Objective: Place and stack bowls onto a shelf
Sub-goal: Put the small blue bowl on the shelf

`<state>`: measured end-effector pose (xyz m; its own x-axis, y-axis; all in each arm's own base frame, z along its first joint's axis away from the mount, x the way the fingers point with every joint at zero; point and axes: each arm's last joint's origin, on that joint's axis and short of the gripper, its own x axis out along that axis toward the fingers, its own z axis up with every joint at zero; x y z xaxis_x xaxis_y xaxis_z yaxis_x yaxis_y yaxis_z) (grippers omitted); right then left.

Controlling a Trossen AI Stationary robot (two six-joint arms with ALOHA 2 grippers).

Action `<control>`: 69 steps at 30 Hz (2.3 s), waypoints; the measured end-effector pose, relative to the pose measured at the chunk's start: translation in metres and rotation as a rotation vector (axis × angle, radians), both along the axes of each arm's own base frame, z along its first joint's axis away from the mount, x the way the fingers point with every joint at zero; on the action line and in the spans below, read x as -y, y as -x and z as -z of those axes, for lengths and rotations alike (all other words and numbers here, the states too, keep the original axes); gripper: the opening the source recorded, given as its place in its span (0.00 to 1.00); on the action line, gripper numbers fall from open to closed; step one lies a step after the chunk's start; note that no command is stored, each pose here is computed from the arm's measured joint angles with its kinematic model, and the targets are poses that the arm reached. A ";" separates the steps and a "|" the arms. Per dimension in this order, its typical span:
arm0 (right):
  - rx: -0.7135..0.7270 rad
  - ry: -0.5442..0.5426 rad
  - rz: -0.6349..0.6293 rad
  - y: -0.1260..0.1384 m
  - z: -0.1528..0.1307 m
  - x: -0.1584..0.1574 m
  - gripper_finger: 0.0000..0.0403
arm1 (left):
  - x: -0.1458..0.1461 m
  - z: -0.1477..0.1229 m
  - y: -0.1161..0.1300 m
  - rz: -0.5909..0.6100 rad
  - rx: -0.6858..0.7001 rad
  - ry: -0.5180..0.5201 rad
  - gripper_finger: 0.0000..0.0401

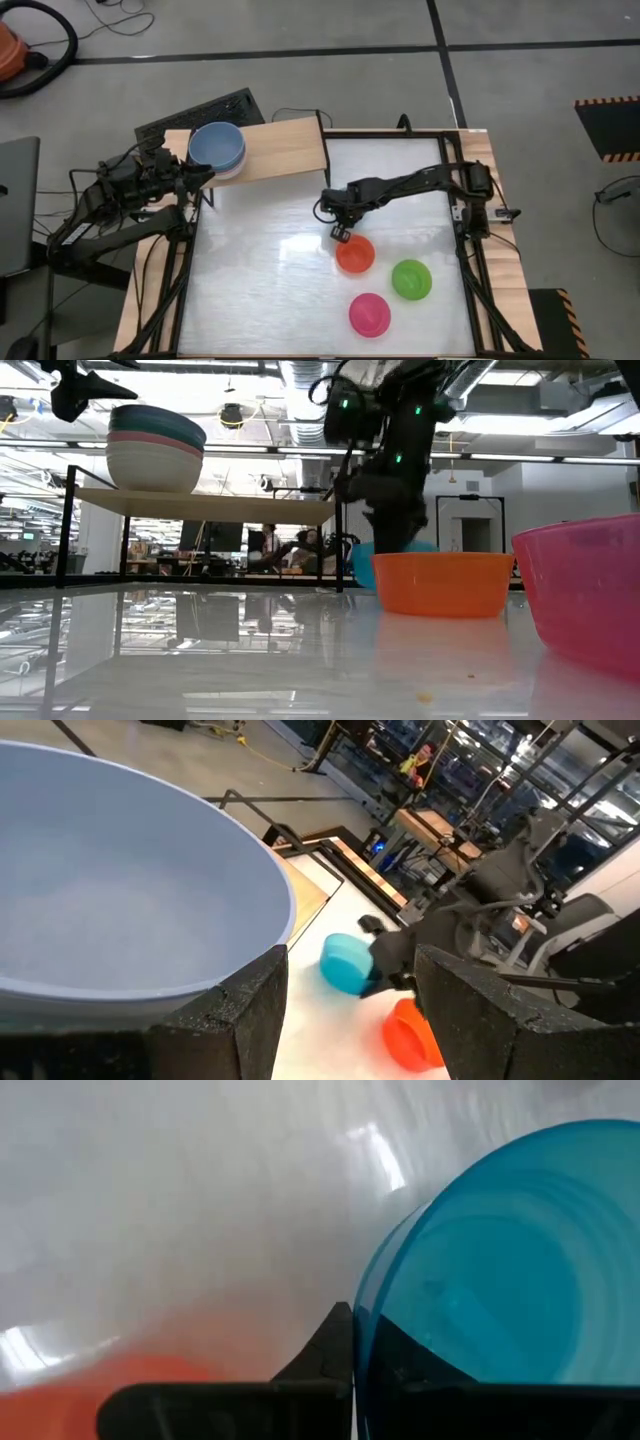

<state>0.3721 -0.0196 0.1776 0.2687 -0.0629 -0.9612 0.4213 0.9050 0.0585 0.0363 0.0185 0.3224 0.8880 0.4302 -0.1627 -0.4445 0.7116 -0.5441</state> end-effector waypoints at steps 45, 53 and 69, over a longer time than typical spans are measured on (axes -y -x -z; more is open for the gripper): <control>0.277 0.405 -0.277 -0.106 -0.124 0.107 0.06 | 0.000 0.007 0.002 -0.039 -0.039 0.093 0.51; 0.163 0.366 -0.276 -0.102 -0.109 0.108 0.06 | 0.000 0.008 0.002 -0.041 -0.046 0.093 0.51; 0.110 0.436 -0.247 -0.099 -0.112 0.108 0.41 | 0.000 0.008 0.002 -0.033 -0.058 0.064 0.51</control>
